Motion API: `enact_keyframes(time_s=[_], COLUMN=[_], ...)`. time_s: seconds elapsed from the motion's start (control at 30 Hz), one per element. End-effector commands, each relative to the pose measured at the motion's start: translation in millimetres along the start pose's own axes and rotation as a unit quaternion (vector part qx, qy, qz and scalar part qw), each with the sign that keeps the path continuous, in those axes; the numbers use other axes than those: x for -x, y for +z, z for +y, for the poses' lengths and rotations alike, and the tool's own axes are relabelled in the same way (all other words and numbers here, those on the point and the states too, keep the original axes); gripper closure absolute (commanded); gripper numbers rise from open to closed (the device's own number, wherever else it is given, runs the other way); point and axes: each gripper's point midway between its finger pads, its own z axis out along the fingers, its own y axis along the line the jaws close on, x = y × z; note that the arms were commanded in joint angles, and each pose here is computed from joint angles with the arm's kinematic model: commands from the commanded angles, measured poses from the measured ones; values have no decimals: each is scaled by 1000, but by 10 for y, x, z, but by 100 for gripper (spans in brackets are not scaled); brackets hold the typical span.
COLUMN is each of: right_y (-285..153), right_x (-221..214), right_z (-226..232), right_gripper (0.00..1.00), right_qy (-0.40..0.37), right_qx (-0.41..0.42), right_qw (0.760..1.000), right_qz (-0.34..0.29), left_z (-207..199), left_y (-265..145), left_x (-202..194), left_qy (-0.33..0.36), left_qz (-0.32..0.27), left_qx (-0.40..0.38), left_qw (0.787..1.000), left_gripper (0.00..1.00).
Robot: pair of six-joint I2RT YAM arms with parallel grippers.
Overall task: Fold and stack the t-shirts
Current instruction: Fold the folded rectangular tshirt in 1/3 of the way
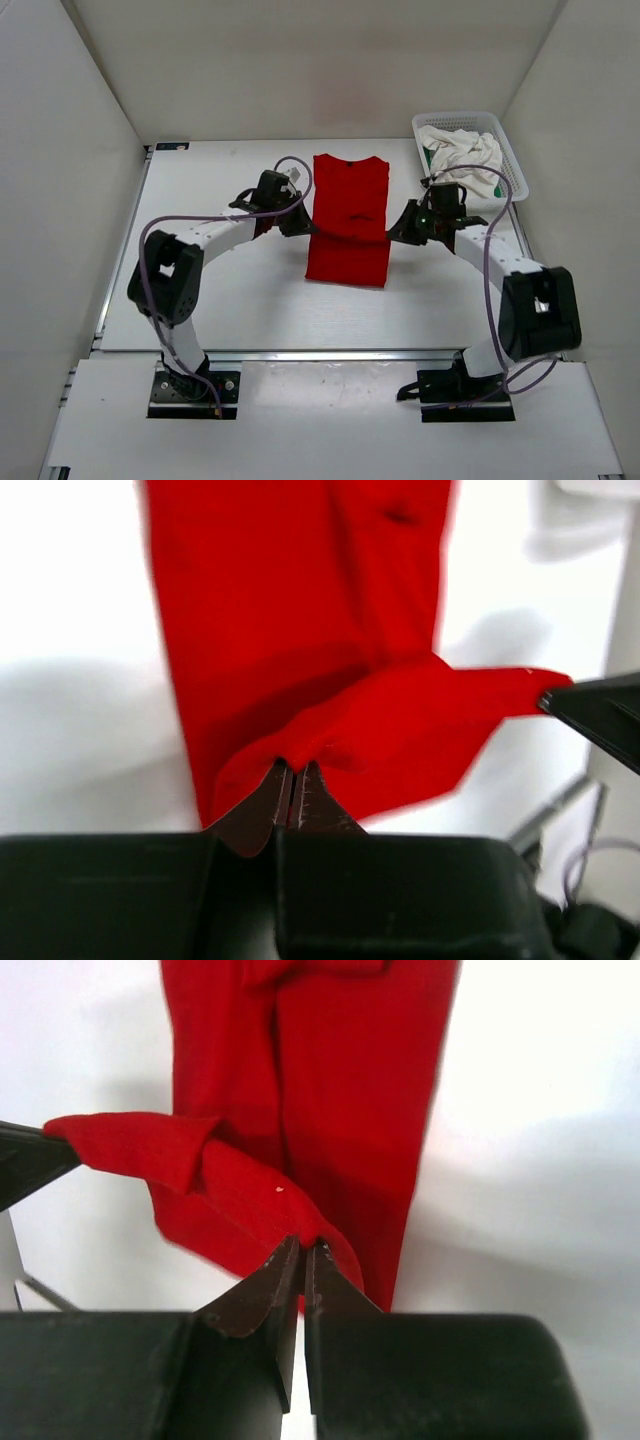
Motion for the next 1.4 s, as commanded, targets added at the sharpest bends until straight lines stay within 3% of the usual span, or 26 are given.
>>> enact_keyframes(time_s=[0.0,0.23,0.43,0.5,0.63,0.73,0.8,0.87,0.93,0.97,1.13,1.37], right_y=[173,548,708,708,673,527,401,354,372,407,756,1136], right_x=[362,557,656,705,753,858,839,791,604,542,169,102], right_z=[70,-102,-284,-259,-210,-125,5,101,245,266,588,634], right_gripper=[100,100,100,99,82,72,67,72,95,99,100,100], right_qy=[-16,-14,-3,-7,-13,-33,-61,-79,-94,-98,-136,-147], right_qx=[27,13,4,4,2,-12,-21,-20,0,2,45,54], right_qw=[999,1000,1000,1000,999,998,995,993,993,993,990,987], right_qz=[-31,-20,-23,-26,-29,-53,-72,-81,-72,-66,-11,34], left_z=[71,295,350,318,194,-25,-118,-215,-185,-173,148,406], left_y=[73,446,503,456,152,-113,-169,-136,-36,21,401,325], left_x=[297,517,548,621,850,936,725,478,103,-5,-506,-994], left_qy=[9,-18,-37,-44,-52,-25,-15,-18,-21,-22,-32,-33], left_qz=[-28,-26,-41,-55,-100,-135,-123,-112,-85,-75,-9,22], left_qx=[31,41,22,6,-22,-34,-39,-63,-71,-71,-38,-20], left_qw=[999,999,998,998,993,990,991,992,994,994,999,999], left_gripper=[100,100,92,83,45,56,61,65,67,67,73,74])
